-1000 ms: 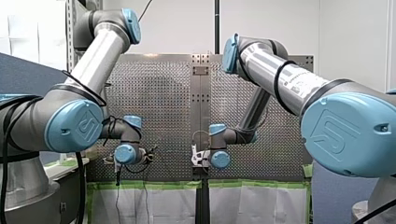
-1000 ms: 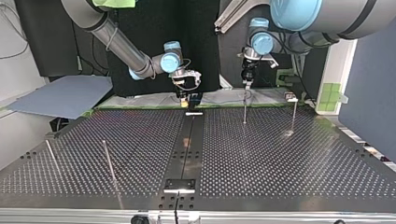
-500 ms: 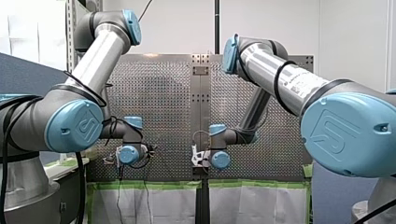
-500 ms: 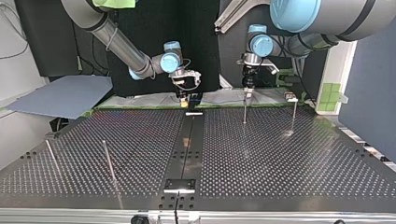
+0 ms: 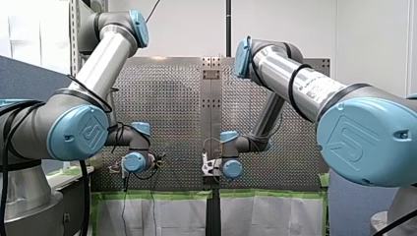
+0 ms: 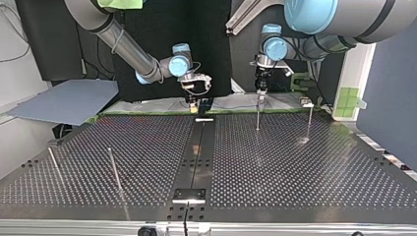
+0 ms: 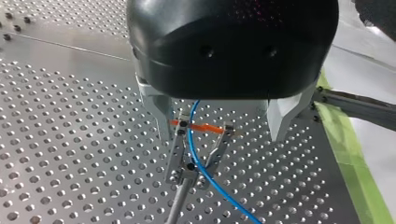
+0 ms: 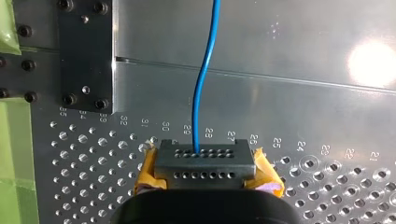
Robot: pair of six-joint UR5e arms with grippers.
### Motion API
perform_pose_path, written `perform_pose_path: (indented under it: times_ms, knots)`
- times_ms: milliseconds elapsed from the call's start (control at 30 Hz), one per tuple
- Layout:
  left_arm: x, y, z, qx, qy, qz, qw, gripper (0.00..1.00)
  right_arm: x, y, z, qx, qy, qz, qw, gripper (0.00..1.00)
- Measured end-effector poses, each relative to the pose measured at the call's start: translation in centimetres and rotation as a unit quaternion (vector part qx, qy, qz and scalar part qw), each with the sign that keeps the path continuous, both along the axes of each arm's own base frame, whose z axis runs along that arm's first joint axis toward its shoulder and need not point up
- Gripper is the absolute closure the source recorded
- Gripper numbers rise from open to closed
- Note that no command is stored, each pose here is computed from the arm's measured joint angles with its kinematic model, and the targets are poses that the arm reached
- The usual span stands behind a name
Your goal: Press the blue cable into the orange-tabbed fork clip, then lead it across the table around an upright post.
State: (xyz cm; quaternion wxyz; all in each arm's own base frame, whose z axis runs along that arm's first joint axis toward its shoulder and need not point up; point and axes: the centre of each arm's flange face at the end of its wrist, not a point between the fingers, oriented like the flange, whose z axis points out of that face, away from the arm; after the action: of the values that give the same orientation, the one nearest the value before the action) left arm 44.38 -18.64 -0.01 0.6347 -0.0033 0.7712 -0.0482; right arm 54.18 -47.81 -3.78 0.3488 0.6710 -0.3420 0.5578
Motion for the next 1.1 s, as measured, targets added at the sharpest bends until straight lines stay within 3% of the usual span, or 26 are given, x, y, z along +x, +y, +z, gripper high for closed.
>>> perform_pose_path:
  times_ms: [800, 1100]
  knots:
    - [-0.07, 0.37, -0.06, 0.006, 0.004, 0.018, 0.9998, 0.00, -0.28, -0.17, -0.23, 0.002, 0.002, -0.002, 1.0000, 1.00]
    - [0.28, -0.25, 0.08, 0.022, 0.002, -0.009, 0.9997, 0.00, -0.28, -0.13, -0.30, 0.003, 0.002, -0.002, 1.0000, 1.00]
